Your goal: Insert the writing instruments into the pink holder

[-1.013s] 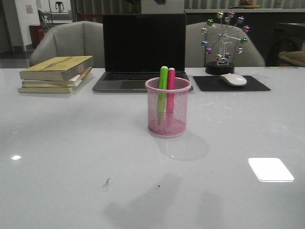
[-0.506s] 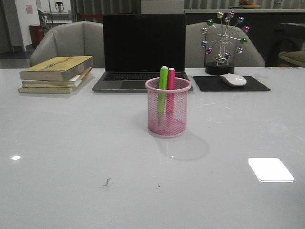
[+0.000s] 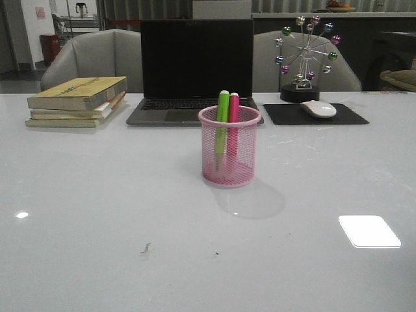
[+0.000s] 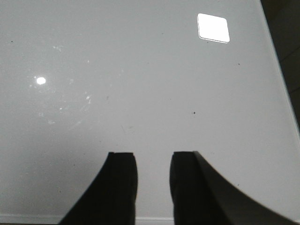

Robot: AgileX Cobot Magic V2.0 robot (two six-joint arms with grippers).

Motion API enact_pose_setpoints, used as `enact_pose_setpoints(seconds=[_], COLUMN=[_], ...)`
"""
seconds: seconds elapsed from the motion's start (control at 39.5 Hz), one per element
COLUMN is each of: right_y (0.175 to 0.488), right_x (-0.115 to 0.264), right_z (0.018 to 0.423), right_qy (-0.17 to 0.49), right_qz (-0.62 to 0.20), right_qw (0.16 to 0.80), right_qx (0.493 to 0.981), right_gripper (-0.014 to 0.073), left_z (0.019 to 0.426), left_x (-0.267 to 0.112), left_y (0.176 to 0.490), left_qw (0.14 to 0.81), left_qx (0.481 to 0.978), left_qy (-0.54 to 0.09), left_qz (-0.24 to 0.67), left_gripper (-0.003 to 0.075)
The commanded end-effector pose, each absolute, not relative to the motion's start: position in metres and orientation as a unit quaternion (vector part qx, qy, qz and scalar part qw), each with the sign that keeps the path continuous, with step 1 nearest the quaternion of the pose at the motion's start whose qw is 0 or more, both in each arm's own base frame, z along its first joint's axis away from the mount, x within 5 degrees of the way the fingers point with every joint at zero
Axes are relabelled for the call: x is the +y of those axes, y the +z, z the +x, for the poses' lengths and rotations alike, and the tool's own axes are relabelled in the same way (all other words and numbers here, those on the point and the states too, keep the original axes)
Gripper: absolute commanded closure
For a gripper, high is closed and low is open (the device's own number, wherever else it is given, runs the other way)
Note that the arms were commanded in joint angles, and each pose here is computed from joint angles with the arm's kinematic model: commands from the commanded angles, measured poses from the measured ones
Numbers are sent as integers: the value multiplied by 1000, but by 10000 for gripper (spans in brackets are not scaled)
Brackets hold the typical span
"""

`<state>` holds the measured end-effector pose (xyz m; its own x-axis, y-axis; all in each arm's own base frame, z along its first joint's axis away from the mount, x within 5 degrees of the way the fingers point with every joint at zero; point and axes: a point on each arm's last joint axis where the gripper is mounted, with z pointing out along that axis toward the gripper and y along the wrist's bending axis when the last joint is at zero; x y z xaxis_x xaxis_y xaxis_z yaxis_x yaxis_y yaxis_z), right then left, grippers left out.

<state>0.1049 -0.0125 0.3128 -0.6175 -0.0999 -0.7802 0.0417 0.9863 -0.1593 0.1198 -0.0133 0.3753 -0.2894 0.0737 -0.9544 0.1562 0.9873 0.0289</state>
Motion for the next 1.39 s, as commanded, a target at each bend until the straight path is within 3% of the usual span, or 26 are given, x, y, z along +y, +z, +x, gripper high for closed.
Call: enact_pose_setpoints(seconds=[0.0,0.13,0.46,0.89,1.37], right_y=[327,327,326,326,323], right_x=[-14,-14,-12,-8,-3], right_z=[108,108,108,108,107], right_qy=[-96,-96,-83,-45,-12], right_qz=[-23,-23,-18,-4,8], right_qw=[479,479,479,480,466], right_qx=[872,872,874,876,885], right_gripper=[270,270,281,577,573], left_z=[112,105,105,105,105], left_x=[-12,-12,-12,-12,-12], left_y=[370,353,353,353,353], left_qw=[619,607,610,610,610], left_qx=[783,792,790,790,790], left_qy=[-47,-48,-47,-47,-47], left_qz=[47,48,47,47,47], left_gripper=[316,316,316,316,316])
